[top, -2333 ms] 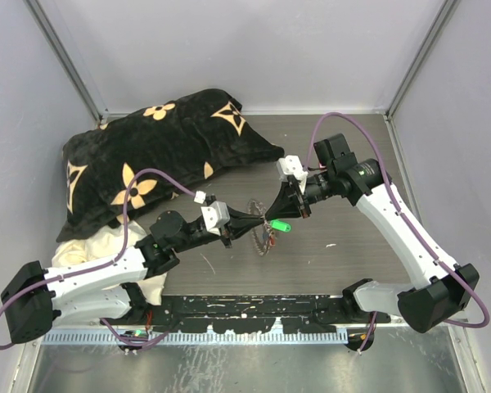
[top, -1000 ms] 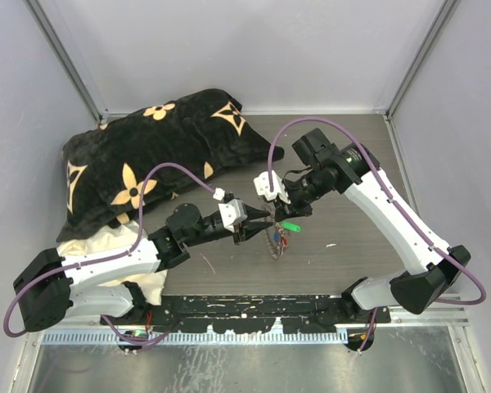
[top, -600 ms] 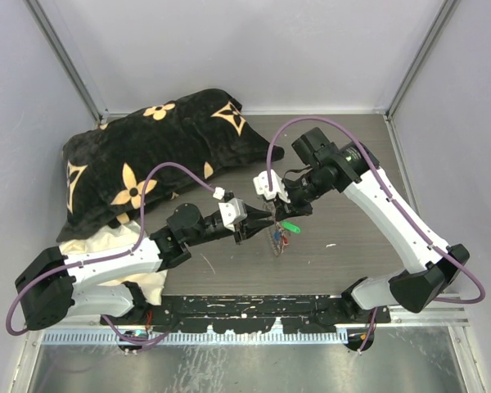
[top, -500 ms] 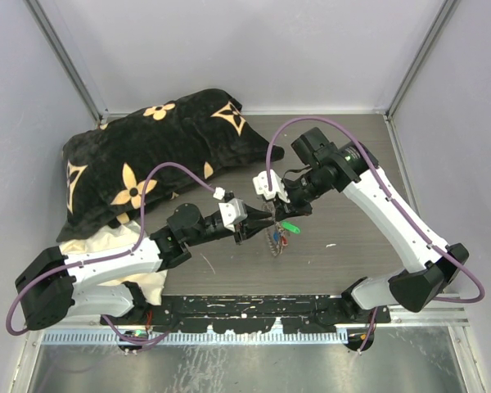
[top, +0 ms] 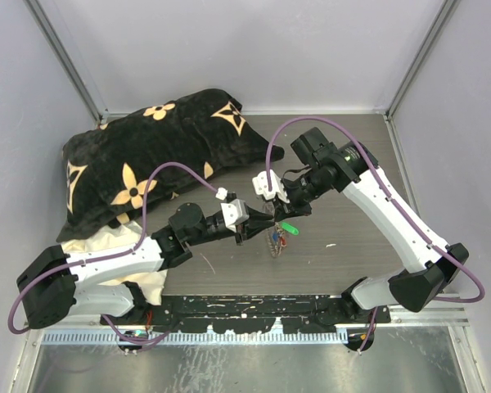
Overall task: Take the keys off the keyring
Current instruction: Remove the key from the keyring.
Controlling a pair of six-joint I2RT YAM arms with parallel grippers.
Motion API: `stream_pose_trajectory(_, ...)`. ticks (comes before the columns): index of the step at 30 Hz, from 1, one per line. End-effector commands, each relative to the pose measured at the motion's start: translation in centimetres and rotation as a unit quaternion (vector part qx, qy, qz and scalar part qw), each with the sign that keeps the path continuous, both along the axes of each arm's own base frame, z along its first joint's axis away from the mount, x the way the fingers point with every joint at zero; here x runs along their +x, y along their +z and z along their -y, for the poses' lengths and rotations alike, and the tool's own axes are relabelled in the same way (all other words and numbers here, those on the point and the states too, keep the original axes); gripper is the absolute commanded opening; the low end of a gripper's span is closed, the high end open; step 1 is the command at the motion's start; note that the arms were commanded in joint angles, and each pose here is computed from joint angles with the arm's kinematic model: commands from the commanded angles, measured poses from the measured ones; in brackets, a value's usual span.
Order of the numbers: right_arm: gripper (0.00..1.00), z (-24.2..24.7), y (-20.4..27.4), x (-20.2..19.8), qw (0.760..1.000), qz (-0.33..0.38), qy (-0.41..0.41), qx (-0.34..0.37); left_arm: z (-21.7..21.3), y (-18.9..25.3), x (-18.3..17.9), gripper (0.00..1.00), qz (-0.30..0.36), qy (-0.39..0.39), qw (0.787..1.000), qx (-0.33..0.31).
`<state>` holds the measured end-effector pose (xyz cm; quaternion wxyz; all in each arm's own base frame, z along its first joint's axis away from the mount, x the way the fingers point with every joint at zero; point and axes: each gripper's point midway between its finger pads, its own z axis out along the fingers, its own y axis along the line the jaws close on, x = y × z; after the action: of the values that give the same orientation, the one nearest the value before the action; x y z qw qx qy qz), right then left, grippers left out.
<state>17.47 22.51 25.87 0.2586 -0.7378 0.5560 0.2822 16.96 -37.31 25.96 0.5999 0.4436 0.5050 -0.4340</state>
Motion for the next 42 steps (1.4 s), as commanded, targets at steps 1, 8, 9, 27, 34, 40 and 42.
stream_pose_trajectory(1,0.01,-1.1,2.0,-0.3,0.999,0.011,0.014,0.038,0.6,3.4,-0.1,0.18,0.027,-0.01,0.999,-0.038)
stream_pose_trajectory(8,0.01,-1.2,1.8,-0.5,0.999,0.007,0.016,0.038,0.7,3.3,-0.2,0.0,0.027,-0.016,0.999,-0.029)
stream_pose_trajectory(9,0.01,-1.2,1.8,-0.5,0.999,0.006,0.016,0.038,0.7,3.2,-0.2,0.0,0.028,-0.016,0.999,-0.026)
stream_pose_trajectory(27,0.46,-1.1,6.6,0.0,0.987,-0.047,-0.027,0.154,-2.3,6.8,-1.3,0.0,0.056,0.006,0.992,-0.113)
stream_pose_trajectory(34,0.56,-1.3,7.2,-0.4,0.97,-0.108,-0.046,0.214,-3.3,8.5,-1.6,0.0,0.059,0.01,0.983,-0.175)
stream_pose_trajectory(40,0.57,-0.9,5.0,-0.4,0.968,-0.112,-0.058,0.217,-3.6,8.5,-1.3,0.0,0.053,0.02,0.981,-0.183)
stream_pose_trajectory(42,0.57,-0.9,4.3,-0.2,0.968,-0.105,-0.059,0.219,-3.6,8.7,-1.4,0.0,0.053,0.02,0.981,-0.185)
